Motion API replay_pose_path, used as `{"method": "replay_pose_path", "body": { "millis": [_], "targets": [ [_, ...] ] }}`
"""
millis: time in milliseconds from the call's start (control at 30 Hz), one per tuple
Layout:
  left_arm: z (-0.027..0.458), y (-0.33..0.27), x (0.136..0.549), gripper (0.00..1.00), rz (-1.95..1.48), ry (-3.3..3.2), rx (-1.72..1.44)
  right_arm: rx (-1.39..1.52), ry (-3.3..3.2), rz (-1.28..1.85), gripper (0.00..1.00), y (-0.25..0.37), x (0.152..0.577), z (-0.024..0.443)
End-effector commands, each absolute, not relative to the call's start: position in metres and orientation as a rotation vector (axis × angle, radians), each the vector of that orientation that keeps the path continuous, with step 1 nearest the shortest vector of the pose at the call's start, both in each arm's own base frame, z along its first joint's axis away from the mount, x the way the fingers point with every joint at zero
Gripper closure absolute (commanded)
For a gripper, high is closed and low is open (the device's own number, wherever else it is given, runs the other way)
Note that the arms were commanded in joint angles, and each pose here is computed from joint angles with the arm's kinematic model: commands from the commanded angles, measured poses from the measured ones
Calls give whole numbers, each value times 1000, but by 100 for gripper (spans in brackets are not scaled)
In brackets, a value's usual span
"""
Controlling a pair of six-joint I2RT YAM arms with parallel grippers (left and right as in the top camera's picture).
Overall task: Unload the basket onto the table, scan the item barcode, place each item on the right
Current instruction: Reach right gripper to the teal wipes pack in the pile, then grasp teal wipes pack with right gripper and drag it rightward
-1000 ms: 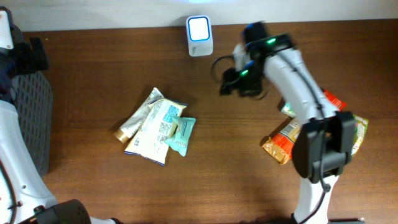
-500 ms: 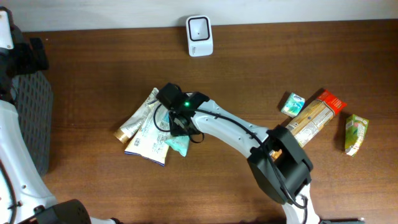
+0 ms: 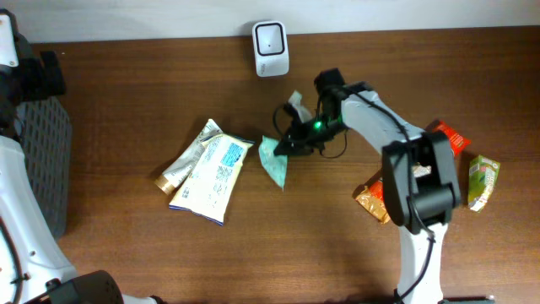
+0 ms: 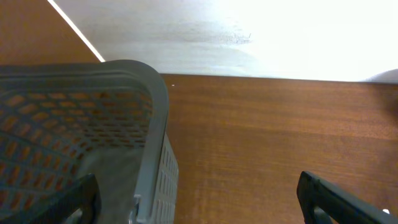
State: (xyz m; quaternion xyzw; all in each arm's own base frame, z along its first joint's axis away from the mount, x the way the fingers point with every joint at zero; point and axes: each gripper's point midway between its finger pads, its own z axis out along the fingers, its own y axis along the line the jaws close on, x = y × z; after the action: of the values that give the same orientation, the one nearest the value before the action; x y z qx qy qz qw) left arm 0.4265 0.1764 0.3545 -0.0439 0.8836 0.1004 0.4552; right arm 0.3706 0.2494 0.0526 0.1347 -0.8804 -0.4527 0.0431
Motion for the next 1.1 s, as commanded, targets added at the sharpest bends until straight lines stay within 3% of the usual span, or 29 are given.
{"method": "replay_pose_path", "body": {
  "millis": [0,33,67,100,133,233,300,500,600,700,767,900,967,1067],
  "targets": [
    [364,174,424,1,261,2158,-85,327,-2701,-1316,96,231,374,21],
    [364,174,424,1,261,2159,-86,231,-2799,-1122,85,204,383,2],
    [364,174,424,1,261,2158,-85,154,-2871,-973,59,179,391,-9],
    [364,174,424,1,261,2158,-86,104,-2922,-864,42,154,397,-17],
    [364,174,424,1,261,2159,-85,43,-2957,-801,37,130,406,-17],
    [364,174,424,1,261,2159,-85,120,-2974,-886,36,118,426,32],
    [364,174,424,1,261,2158,-86,268,-2878,-941,36,142,404,49],
    [364,174,424,1,261,2158,-86,376,-2751,-905,31,210,349,1],
    [364,174,424,1,261,2158,-85,377,-2738,-929,45,214,346,-1],
    [364,174,424,1,261,2158,-85,404,-2792,-920,45,213,363,9],
    [364,174,424,1,261,2159,-86,459,-2888,-817,39,204,386,21],
    [364,174,424,1,261,2158,-86,867,-3081,-678,17,203,441,76],
    [364,174,424,1,261,2158,-86,1135,-3008,-661,2,222,434,67],
    [364,174,424,1,261,2158,-85,1229,-2887,-454,1,231,413,23]
  ]
}}
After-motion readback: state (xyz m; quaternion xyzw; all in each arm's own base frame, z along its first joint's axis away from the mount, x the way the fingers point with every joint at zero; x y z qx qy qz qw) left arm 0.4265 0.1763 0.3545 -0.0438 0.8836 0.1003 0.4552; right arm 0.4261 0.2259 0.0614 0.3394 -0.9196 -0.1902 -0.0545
